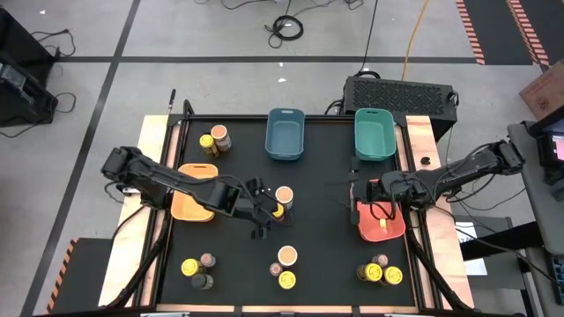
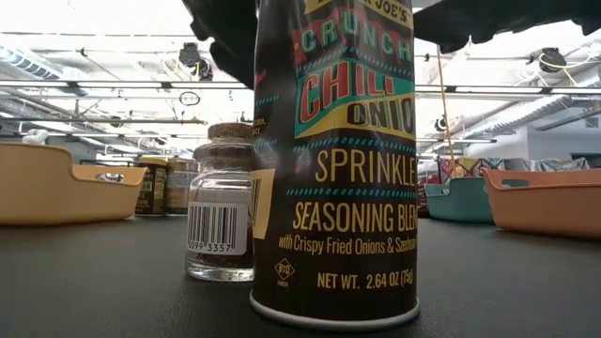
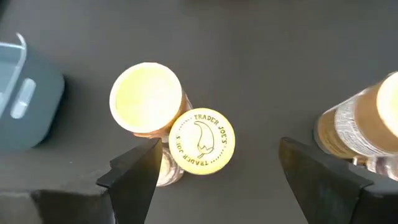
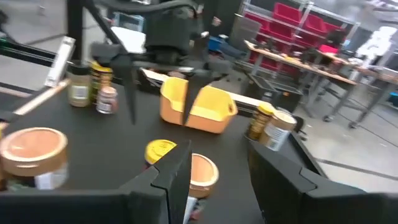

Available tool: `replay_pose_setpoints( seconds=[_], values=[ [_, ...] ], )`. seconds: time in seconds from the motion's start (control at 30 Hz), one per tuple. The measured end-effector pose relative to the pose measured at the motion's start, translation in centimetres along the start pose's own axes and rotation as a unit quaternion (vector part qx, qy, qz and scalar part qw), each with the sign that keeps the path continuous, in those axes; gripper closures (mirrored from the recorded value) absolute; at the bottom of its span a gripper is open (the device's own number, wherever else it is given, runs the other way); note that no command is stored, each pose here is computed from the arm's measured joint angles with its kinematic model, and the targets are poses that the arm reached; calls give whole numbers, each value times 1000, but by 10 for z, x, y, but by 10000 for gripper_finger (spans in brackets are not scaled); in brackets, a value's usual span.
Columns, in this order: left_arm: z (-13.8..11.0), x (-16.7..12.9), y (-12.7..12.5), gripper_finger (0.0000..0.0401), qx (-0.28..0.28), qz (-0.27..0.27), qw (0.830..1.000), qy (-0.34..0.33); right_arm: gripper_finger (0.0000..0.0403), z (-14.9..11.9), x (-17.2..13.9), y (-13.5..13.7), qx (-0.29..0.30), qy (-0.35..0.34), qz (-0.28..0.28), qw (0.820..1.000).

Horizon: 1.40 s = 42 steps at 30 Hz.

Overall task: Sort spices by type
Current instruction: Put the yellow seasoning can into the yellow bin

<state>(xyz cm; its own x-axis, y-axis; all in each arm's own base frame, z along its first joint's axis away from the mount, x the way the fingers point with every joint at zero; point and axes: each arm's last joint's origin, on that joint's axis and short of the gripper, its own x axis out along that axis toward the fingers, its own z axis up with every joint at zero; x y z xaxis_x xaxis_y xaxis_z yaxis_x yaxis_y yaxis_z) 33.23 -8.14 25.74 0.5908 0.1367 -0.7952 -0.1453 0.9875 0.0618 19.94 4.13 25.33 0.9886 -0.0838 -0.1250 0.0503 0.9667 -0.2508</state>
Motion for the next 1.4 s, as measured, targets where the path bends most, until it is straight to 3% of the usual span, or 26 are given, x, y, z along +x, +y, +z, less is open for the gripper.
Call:
replay_pose_setpoints(
  seconds=[0.53, 0.97, 1.23, 1.4],
  values=[
    [1, 28, 8, 76, -79, 7, 997, 20, 253, -1, 0, 0, -60, 8, -3, 998],
    [-7, 53, 4, 76, -77, 16, 996, 44, 253, 1, 0, -1, -61, -3, -6, 998],
    [-8, 54, 4, 78, -77, 18, 996, 47, 253, 1, 0, -1, -60, -3, -6, 998],
    [-8, 54, 4, 110, -77, 18, 996, 47, 253, 1, 0, -1, -60, -3, -6, 998]
  ],
)
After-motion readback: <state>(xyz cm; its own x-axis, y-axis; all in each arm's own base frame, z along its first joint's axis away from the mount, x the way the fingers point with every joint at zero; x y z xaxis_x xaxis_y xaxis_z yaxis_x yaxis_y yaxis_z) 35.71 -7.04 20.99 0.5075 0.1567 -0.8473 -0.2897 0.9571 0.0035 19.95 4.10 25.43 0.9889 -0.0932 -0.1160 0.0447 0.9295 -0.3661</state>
